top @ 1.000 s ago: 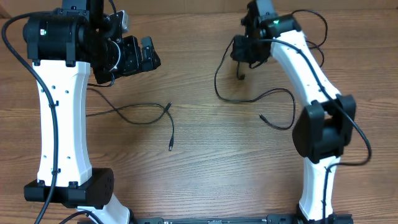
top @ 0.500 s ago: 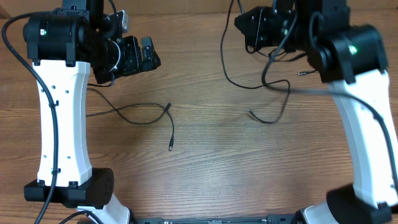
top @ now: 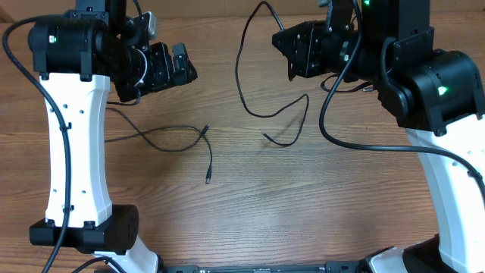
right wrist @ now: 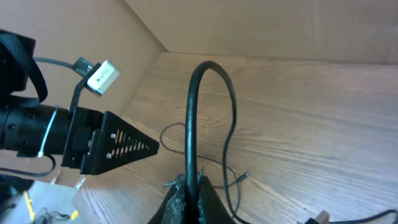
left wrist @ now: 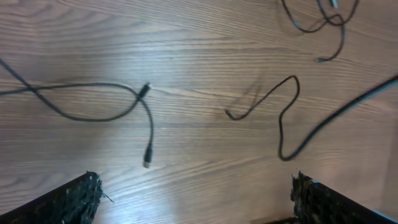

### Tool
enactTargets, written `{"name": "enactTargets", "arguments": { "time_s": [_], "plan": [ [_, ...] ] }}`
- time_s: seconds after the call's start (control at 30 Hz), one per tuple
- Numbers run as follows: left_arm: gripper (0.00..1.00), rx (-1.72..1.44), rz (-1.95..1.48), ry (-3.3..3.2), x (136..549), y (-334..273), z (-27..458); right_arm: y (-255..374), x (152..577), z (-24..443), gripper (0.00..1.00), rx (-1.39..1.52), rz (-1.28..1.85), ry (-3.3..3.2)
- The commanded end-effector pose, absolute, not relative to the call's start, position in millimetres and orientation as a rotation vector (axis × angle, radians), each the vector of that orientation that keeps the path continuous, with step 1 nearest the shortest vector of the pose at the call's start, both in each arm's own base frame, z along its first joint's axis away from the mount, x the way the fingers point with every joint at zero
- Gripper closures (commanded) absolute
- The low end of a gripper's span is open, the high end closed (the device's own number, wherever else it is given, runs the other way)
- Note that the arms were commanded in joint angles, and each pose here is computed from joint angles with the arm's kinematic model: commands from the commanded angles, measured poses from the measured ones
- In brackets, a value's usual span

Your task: Untangle cables

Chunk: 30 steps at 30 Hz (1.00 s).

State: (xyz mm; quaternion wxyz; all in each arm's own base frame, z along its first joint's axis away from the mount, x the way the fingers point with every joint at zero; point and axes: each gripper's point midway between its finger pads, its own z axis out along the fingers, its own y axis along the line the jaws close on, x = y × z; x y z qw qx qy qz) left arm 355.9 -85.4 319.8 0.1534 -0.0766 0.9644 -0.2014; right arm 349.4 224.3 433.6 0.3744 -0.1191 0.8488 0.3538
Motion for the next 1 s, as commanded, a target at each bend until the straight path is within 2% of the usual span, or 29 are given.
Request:
{"name": "enactTargets", "arguments": {
  "time_s": [0.0,0.13,0.27,0.33,0.43,0.53,0.6,0.7,0.9,0.97],
  "plan": [
    [0.0,-0.124,-0.743,2.771,347,-112,325,224,341,446,0.96,-0.282,0.938,2.152],
    [0.0,0.274,-0.781,2.733,335,-145,327,225,340,447,0.96,-0.215,0.979,2.172],
    [0.0,0.459,-0.78,2.708,328,-171,323,231,336,452,0.96,-0.227,1.05,2.162],
    [0.07,0.561,-0.755,2.665,330,-184,320,234,334,455,0.96,-0.245,1.073,2.15],
    [0.14,0.582,-0.659,2.641,343,-186,313,234,334,455,0.96,-0.243,1.072,2.151],
    [0.08,0.575,-0.592,2.635,354,-184,303,234,333,454,0.96,-0.244,1.077,2.158],
    [0.09,0.574,-0.593,2.631,360,-186,297,235,332,454,0.96,-0.252,1.088,2.158],
    [0.19,0.538,-0.648,2.618,370,-195,286,235,332,455,0.96,-0.252,1.086,2.153],
    [0.2,0.506,-0.756,2.574,387,-214,268,235,333,455,0.96,-0.256,1.083,2.151],
    [0.29,0.521,-0.802,2.561,386,-219,268,234,333,454,0.96,-0.252,1.079,2.157]
  ]
}}
